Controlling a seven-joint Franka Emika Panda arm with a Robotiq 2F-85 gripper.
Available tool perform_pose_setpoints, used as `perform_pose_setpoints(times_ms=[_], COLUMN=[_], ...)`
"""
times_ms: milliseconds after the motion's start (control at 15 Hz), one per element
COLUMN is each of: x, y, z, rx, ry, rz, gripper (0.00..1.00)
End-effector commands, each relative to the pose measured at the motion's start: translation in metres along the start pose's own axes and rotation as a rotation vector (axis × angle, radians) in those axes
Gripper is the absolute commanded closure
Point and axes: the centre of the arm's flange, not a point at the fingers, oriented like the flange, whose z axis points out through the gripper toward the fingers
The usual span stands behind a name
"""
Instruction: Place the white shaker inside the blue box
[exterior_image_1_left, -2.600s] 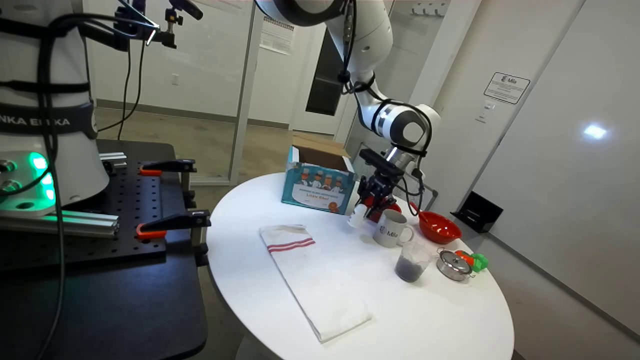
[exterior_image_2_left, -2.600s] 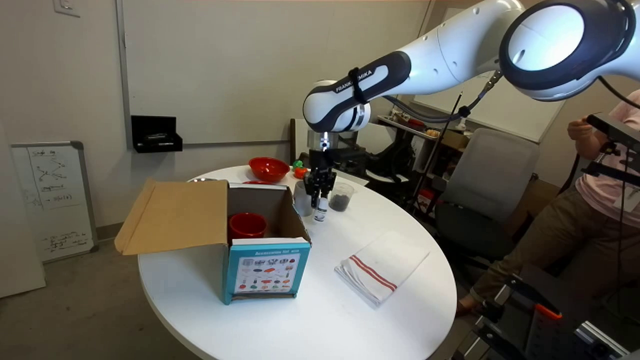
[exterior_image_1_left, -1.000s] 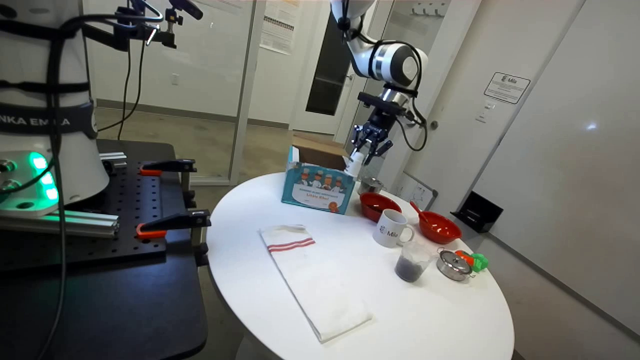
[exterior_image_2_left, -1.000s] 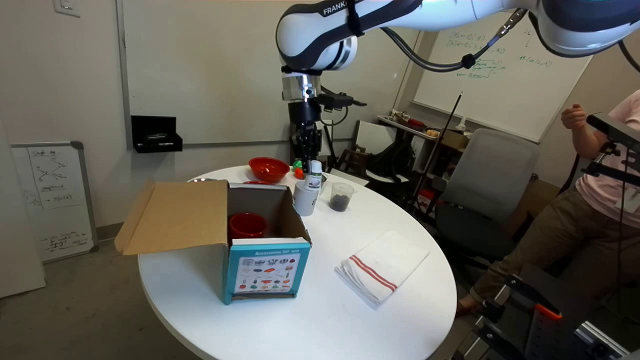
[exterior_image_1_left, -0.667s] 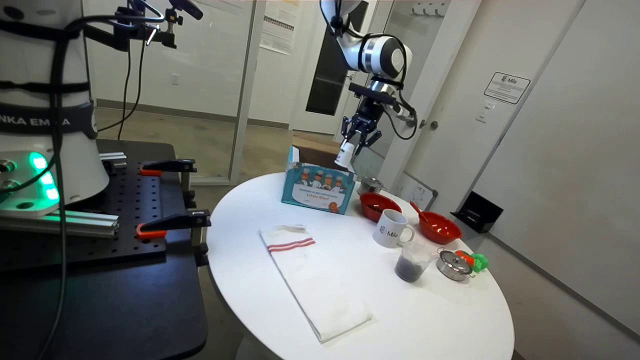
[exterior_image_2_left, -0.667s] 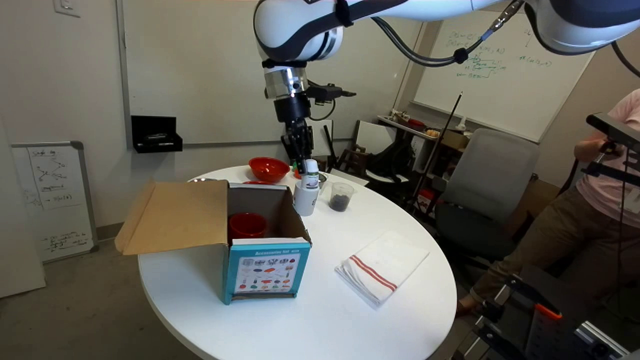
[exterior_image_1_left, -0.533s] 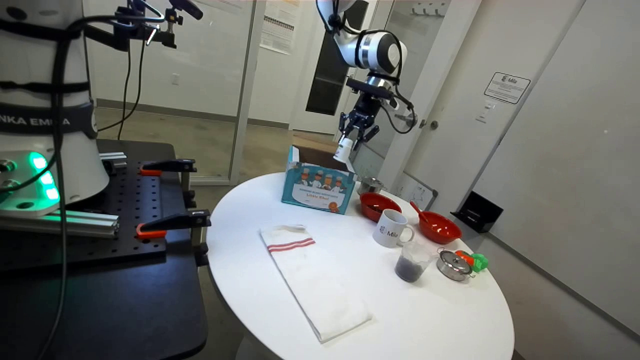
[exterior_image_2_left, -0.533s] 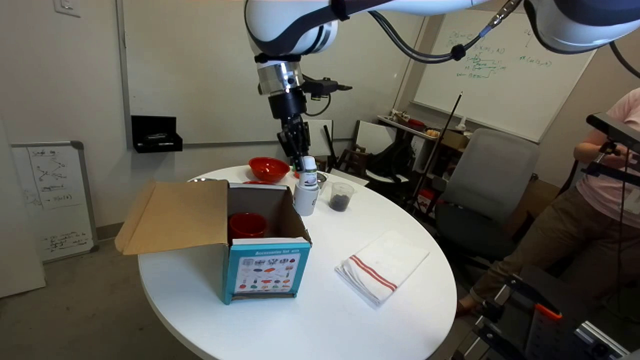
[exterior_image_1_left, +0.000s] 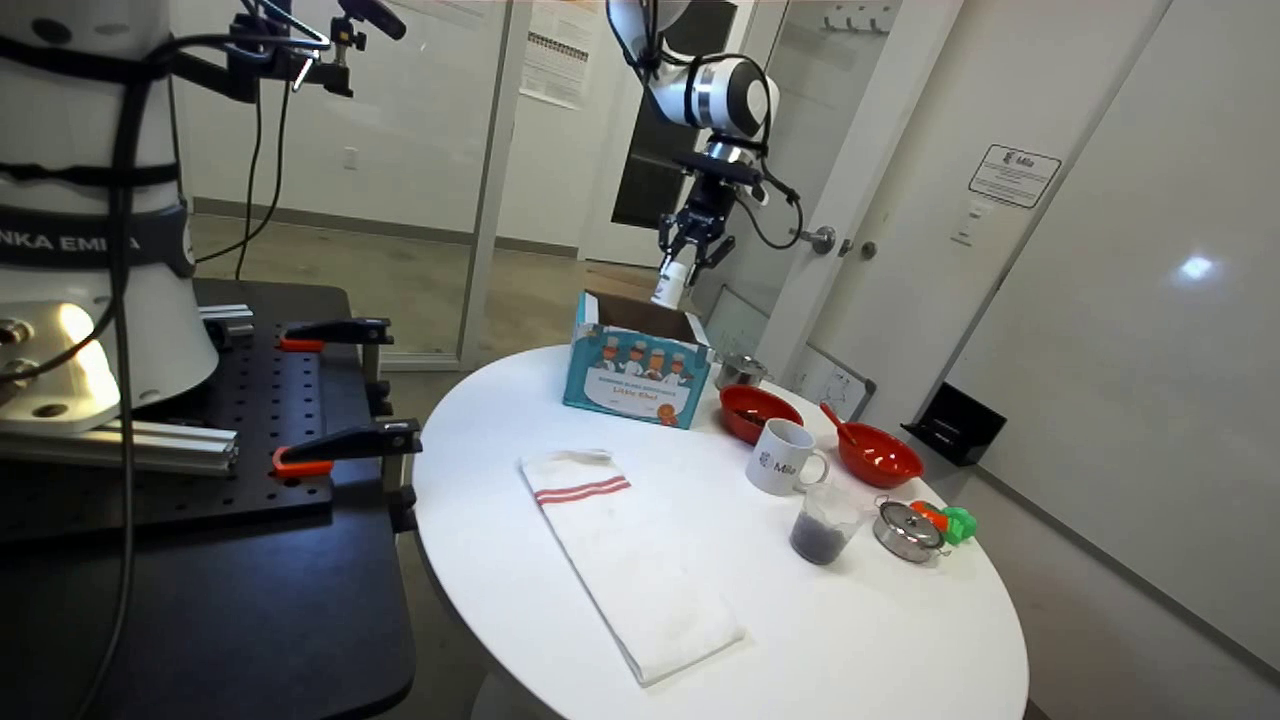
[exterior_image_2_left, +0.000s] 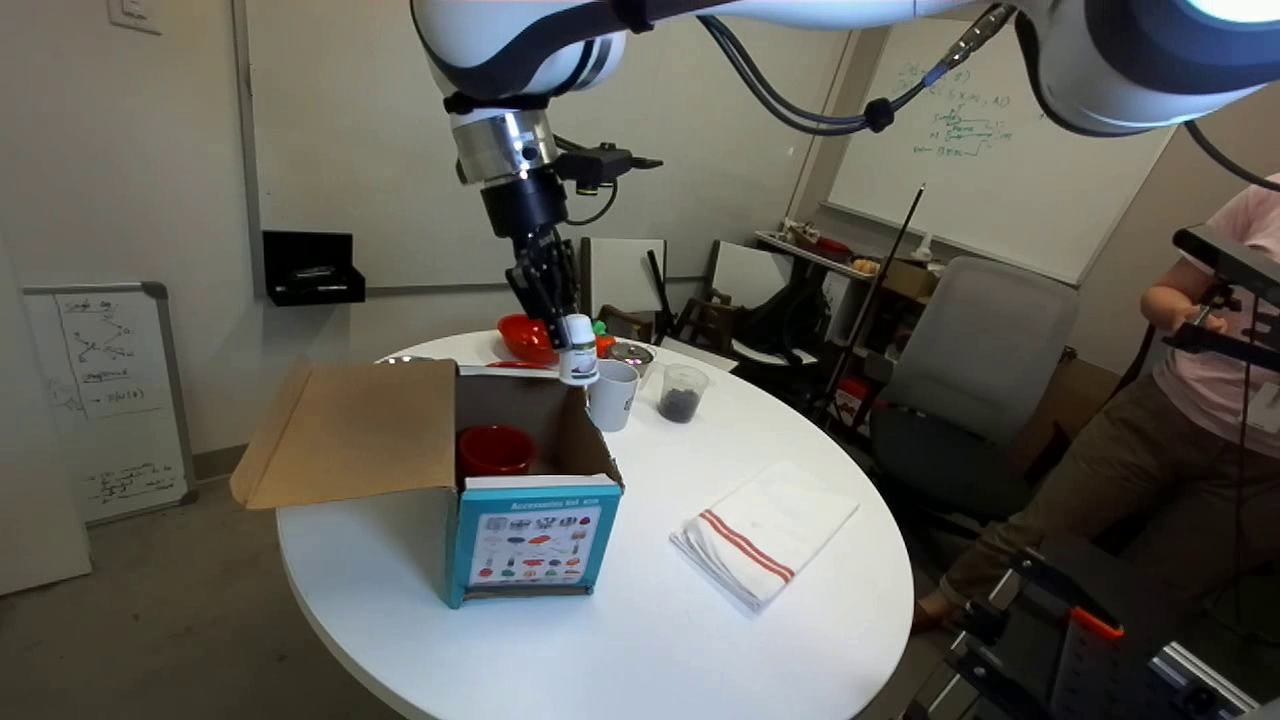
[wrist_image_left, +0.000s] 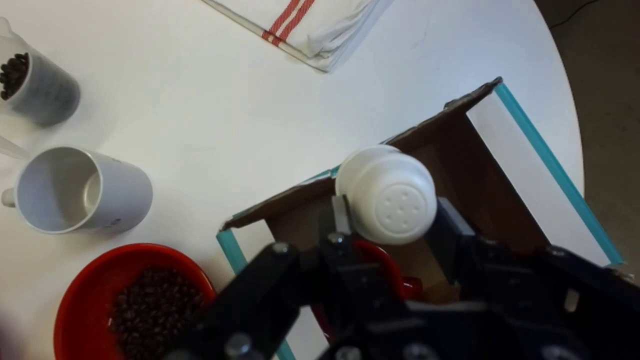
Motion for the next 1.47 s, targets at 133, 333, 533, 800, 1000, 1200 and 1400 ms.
perform_pose_setpoints(times_ms=[133,333,533,800,1000,1200,1400], x=[0.046,0.057,0.069,0.088,0.1,0.114,0.123], y=[0.009,0.014,0.012,0.009,0.004,0.0,0.0], z=[0.004,0.014,0.022,0.036,0.045,0.057,0.074], rx=[0.036,0.07,0.083,0.069,0.051,0.036,0.002], ry=[0.056,0.07,0.102,0.16,0.208,0.232,0.238], rz=[0.009,0.028,0.025,0.026,0.023,0.024,0.039], gripper=[0.84,0.84,0.84,0.84,0.84,0.84,0.84])
